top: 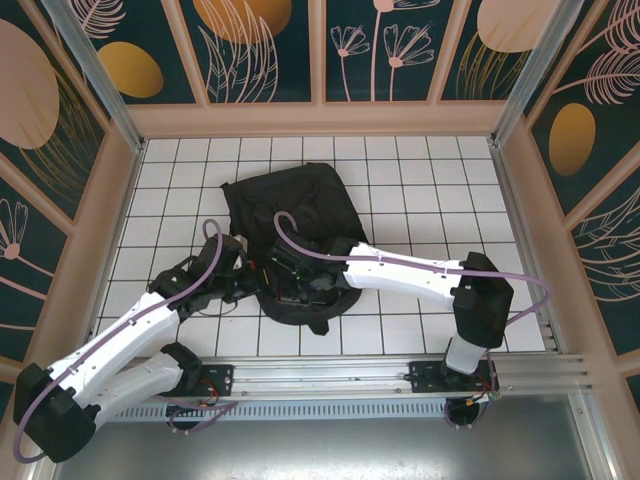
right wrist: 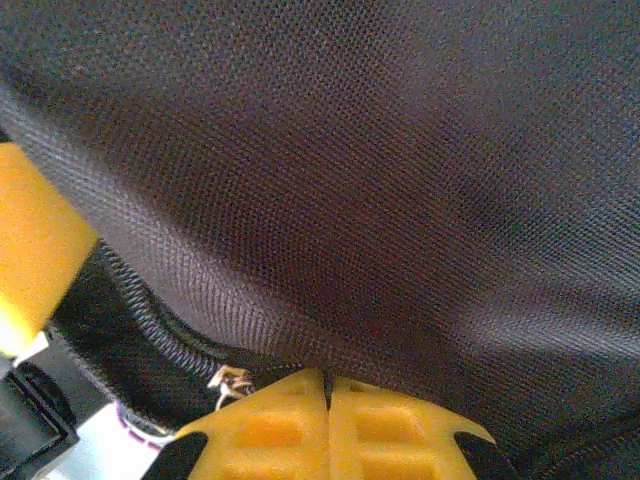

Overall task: Pack the student bag
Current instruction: Zip the student bag at the center of the table.

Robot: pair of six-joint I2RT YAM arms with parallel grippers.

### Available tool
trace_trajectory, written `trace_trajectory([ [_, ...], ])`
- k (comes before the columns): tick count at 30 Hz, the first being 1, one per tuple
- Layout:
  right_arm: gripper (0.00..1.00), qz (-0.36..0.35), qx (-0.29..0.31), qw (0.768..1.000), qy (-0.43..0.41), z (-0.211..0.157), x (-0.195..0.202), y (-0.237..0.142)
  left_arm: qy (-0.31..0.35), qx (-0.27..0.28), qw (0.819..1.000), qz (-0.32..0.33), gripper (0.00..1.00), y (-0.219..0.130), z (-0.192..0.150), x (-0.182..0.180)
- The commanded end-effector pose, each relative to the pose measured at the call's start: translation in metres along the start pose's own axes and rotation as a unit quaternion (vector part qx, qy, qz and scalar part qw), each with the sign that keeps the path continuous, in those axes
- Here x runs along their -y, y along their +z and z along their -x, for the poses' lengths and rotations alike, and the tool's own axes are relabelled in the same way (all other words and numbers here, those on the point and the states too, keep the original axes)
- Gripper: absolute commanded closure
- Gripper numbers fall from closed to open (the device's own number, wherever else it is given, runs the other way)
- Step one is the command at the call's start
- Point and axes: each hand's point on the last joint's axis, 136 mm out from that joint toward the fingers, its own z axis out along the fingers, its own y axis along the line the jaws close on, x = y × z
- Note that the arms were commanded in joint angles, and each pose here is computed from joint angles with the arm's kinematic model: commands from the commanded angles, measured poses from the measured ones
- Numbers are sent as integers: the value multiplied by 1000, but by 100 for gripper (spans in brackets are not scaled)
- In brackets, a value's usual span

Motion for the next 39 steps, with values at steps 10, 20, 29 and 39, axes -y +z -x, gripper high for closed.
trace_trajectory([
  [10, 100, 45, 4, 999, -28, -2, -33, -33, 13, 37, 999, -2, 100, -8, 13, 4],
  [20, 100, 49, -11, 999, 6, -25, -12, -59, 5, 62, 998, 32, 100, -8, 21, -12],
  [29, 100, 15, -14, 1000, 9, -36, 16, -60, -5, 73, 997, 34, 100, -13, 27, -17],
  [39, 100, -4, -2, 1000, -2, -37, 25, -69, -10, 81, 996, 44, 100, -15, 30, -25],
])
